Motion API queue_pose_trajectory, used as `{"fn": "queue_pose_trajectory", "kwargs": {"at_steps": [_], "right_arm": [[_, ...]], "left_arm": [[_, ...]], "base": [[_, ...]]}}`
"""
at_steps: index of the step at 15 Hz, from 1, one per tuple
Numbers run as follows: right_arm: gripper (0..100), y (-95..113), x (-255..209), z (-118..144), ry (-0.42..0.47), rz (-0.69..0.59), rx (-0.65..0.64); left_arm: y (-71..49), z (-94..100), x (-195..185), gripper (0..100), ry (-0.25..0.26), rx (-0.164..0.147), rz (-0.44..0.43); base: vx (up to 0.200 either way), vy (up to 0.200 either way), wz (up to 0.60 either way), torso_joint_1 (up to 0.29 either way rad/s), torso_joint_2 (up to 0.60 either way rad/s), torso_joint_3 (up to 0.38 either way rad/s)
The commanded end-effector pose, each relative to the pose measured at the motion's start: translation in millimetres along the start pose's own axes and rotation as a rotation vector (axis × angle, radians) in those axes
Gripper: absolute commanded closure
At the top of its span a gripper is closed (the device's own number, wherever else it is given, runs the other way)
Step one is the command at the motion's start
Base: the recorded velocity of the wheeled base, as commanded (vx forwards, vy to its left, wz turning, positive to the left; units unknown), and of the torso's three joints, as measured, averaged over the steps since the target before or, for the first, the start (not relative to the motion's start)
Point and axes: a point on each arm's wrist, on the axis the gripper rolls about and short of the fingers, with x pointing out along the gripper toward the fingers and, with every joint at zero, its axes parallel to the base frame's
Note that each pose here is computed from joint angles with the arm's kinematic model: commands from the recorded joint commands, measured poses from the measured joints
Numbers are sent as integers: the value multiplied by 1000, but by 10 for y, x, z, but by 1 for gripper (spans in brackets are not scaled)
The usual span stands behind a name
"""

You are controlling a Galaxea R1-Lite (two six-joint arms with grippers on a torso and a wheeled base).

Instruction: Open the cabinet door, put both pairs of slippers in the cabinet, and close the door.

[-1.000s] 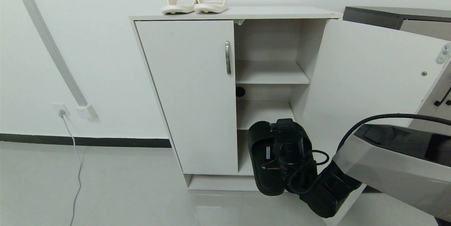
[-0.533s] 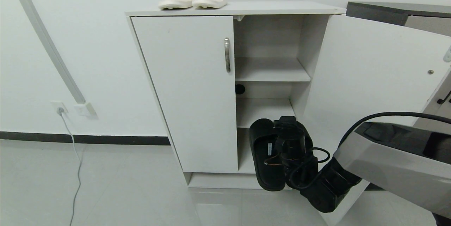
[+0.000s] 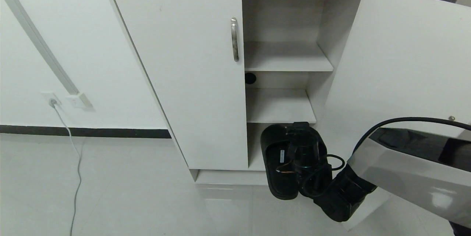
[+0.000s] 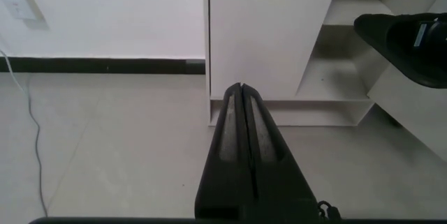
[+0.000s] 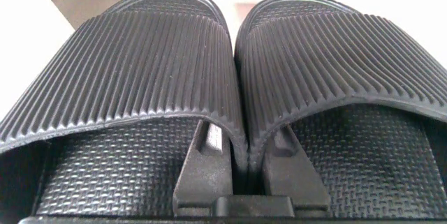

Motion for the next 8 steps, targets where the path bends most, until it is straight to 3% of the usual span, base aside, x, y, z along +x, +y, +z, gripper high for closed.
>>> {"fn": "queue_pose_trajectory", "kwargs": {"at_steps": [1,4,8], "right_arm": [[100,1,-2,4,-6,0,5],[100,2,-12,73,-71,2,25],[100,-8,-30,141,-194,11,-3]], "left_arm": [[0,5,0,100,0,0,1],[0,2,1,100,0,0,1],[0,2,1,100,0,0,2]], "base": [[0,0,0,2,-7,-188],[0,0,0,7,9,-177],[0,0,0,0,0,0]]}}
